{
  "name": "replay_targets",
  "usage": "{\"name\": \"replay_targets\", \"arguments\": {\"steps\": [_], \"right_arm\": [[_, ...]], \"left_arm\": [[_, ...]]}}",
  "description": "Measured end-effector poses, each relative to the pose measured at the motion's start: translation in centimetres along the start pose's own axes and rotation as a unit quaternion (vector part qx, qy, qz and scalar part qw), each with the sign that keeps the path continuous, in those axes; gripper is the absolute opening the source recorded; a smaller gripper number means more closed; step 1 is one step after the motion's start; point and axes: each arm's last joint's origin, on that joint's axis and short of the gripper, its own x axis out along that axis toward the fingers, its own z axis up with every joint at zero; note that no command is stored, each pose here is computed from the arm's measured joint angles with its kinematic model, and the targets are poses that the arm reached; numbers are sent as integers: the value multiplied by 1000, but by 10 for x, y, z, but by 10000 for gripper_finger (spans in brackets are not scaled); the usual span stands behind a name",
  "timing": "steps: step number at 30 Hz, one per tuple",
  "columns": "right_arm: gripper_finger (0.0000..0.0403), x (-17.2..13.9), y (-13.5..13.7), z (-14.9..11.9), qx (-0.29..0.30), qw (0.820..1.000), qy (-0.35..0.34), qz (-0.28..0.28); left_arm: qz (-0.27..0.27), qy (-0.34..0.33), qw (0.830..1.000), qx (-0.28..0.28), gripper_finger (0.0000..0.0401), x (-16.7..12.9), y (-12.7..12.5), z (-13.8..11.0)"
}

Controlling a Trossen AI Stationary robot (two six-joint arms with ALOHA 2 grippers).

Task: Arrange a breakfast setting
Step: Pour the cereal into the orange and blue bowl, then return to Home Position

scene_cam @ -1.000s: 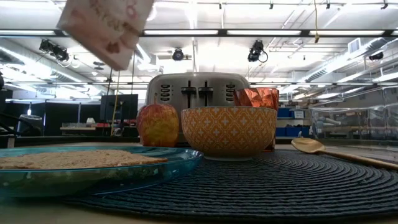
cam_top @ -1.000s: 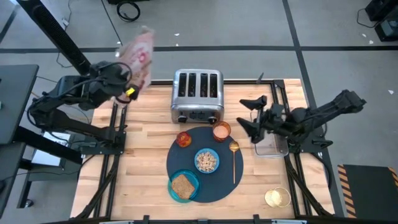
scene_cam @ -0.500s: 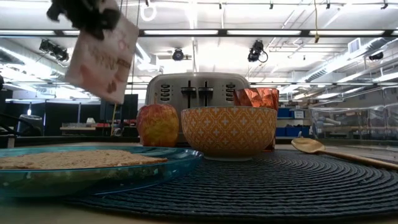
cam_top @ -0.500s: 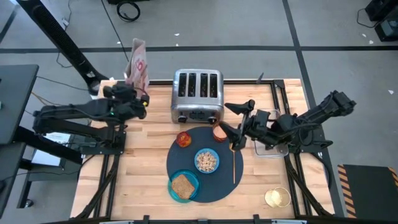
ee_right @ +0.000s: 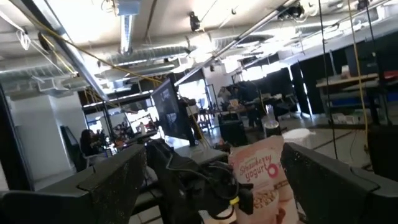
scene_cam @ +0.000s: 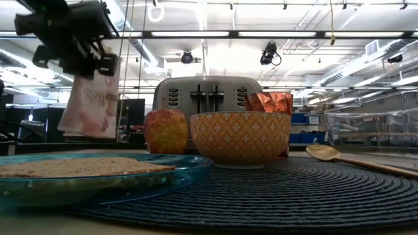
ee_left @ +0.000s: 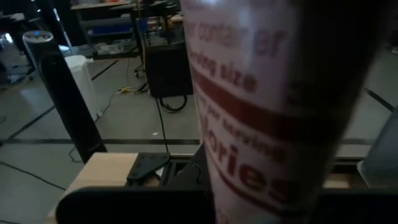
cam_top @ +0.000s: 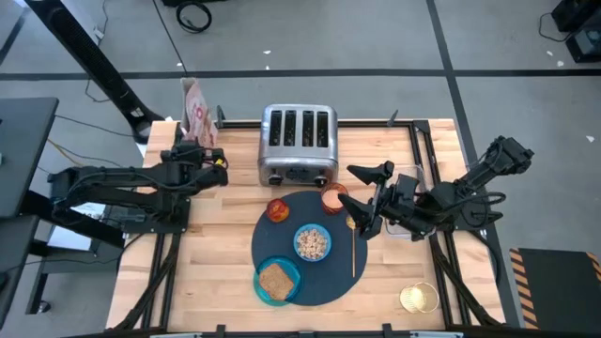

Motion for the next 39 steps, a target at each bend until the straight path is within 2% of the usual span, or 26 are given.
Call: {"name": "replay_targets", "arguments": {"steps": [5, 10, 15, 22, 29, 34, 39], "right_arm": [[374, -6, 5, 0, 5, 1000, 6, -1], [374, -7, 6, 0, 14, 1000, 7, 3], [374, -8, 6, 0, 55, 998, 11, 11], [374, -8, 5, 2, 55, 998, 8, 14], [374, -13, -1, 17, 66, 998, -2, 24], [374, -18, -12, 34, 75, 997, -3, 34], [374, -26, -26, 53, 97, 994, 2, 59]], "left_arm": [[17, 3, 1000, -19, 11, 11, 0, -17], [26, 22, 999, 15, 38, 19, 4, -28], [14, 50, 999, 17, 85, 21, 4, -30], [-30, 116, 993, 17, 170, 19, 4, -32], [-59, 169, 984, 26, 228, 13, 4, -8], [-87, 244, 966, 27, 235, 7, 4, 10], [-87, 300, 949, 38, 235, -1, 11, 24]]}}
